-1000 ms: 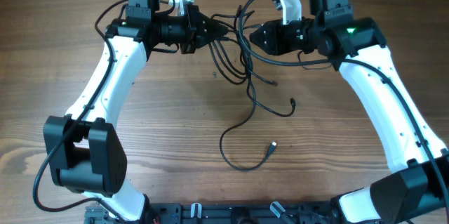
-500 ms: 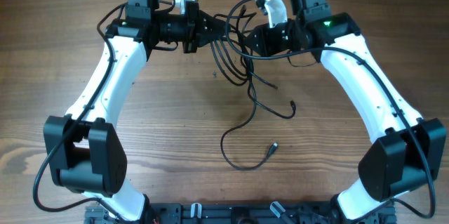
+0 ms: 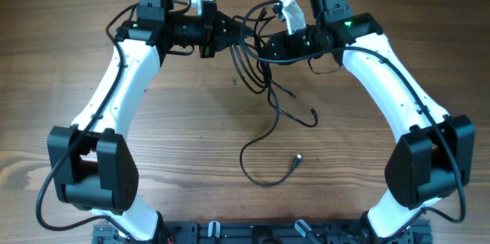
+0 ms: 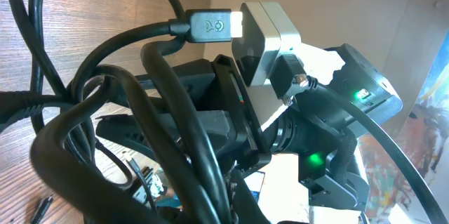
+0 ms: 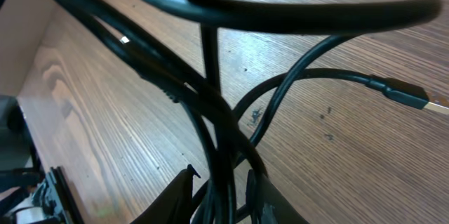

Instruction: Untangle cables

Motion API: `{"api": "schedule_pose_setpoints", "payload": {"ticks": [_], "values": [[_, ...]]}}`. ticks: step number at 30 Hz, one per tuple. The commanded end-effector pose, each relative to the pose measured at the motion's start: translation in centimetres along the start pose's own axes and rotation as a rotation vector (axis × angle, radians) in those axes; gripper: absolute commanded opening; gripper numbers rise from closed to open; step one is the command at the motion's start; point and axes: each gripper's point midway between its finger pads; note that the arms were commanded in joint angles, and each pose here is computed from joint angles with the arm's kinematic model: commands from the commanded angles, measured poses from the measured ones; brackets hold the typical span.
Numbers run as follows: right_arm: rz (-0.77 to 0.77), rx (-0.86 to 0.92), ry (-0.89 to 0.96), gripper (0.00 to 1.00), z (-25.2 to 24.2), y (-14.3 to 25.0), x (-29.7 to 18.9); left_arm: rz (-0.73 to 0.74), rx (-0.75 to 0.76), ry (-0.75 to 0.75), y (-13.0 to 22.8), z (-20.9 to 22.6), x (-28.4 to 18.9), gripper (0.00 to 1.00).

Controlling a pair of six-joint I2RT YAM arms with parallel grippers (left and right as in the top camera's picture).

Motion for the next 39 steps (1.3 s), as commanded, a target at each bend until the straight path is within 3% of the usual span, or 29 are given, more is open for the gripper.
{"api": "schedule_pose_setpoints", "payload": {"ticks": [1,10,26,34,36,39], "values": [[0.029,-0.052,-0.118,0.27,1.7,0.5,0.5,0.033,-0.005,0.033,0.5,-0.7,0.1,0.04],[0.017,-0.03,-0.009,0.34,-0.3,0.2,0.8,0.033,-0.005,0.033,0.5,-0.7,0.1,0.04],[-0.063,-0.124,-0.122,0.37,2.2,-2.1,3.7,0.035,-0.006,0.034,0.5,-0.7,0.1,0.04],[-0.09,-0.098,-0.105,0.17,1.9,-2.9,3.7,0.046,-0.005,0.045,0.7,-0.9,0.1,0.04],[-0.077,-0.091,-0.097,0.19,1.7,-2.5,3.7,0.047,-0.005,0.046,0.7,-0.9,0.1,0.04],[-0.05,-0.093,-0.062,0.32,1.1,-1.7,4.0,0.047,-0.005,0.046,0.7,-0.9,0.1,0.04]]}}
Point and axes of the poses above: each gripper's point midway between its finger pads, its own x axis out along the fingers, its own z axis along the line the jaws close on, y = z × x, and after that the axes turned 7 degrees about x, right-handed
